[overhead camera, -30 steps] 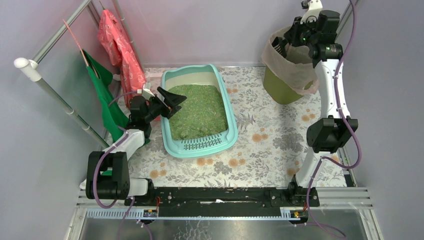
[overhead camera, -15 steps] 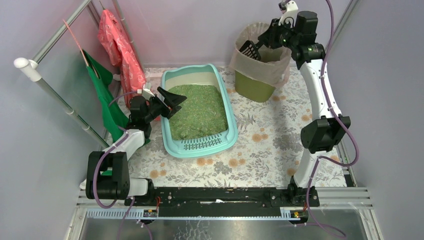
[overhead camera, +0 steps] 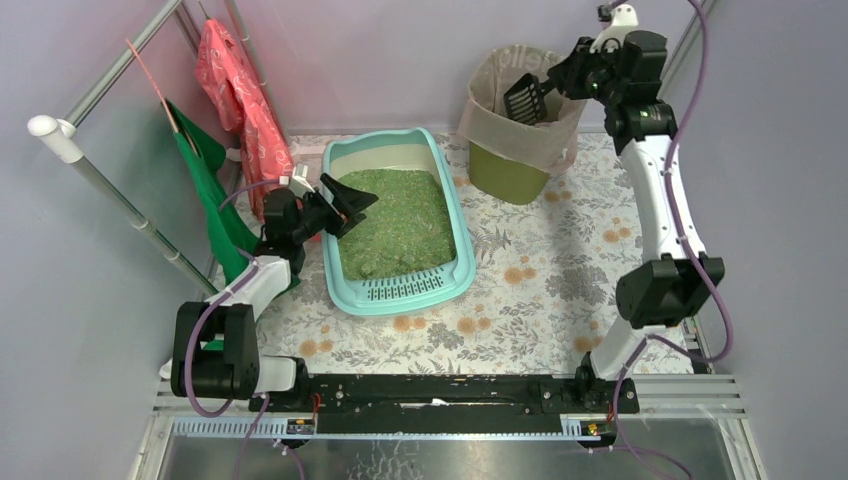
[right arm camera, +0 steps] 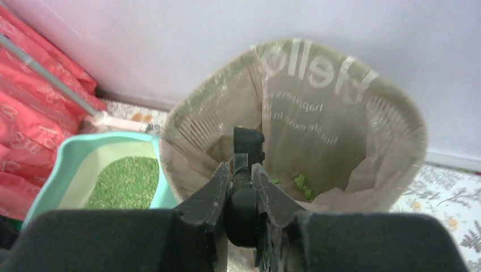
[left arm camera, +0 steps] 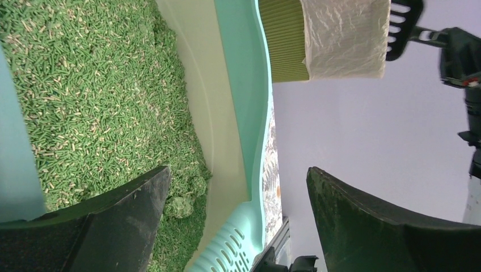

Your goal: Clean the litter box

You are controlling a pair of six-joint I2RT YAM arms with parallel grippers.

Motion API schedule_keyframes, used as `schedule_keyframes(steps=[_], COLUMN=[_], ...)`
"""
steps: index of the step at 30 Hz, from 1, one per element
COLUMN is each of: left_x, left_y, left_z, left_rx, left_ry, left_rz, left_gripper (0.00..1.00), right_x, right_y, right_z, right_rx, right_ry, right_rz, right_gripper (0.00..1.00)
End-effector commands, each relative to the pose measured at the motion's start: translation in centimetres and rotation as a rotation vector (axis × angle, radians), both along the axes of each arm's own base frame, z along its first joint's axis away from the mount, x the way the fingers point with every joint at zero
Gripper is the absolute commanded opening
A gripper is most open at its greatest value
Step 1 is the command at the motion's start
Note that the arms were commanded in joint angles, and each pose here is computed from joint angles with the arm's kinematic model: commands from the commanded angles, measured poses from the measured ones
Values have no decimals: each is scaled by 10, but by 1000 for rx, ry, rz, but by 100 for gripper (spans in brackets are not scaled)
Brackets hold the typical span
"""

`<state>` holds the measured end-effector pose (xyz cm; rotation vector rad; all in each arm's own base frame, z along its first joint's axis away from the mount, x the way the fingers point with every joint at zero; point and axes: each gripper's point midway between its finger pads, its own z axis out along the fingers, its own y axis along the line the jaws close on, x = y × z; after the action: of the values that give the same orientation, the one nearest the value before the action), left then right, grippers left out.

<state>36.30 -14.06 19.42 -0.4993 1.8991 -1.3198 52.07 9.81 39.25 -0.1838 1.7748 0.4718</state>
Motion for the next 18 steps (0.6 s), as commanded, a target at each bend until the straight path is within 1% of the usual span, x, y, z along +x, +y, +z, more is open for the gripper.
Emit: schedule_keyframes(steps=[1, 6, 8, 11, 14, 18], left_x=[0, -2, -4, -7, -12, -17], left_y=[-7, -23, -27, -32, -37, -37], left_z=[-11, -3, 5, 21, 42, 60], left_rx=[62, 63, 70, 83, 93, 103], left_ry=[18, -23, -55, -113, -185, -238], left_rz=[-28, -78, -98, -122, -139, -141], left_gripper=[99, 99, 99, 99, 99, 99], right_x=[-35, -62, -73, -87, -106, -129], right_y=[-6, 17, 27, 55, 93, 142], right_z=[102, 134, 142, 140, 124, 100], right_rx=[47, 121, 146, 174, 190, 208], right_ry=[-295, -405, -414, -368, -298, -222], right_rz=[-32, 99, 142, 241, 356, 485], right_gripper=[0, 0, 0, 0, 0, 0])
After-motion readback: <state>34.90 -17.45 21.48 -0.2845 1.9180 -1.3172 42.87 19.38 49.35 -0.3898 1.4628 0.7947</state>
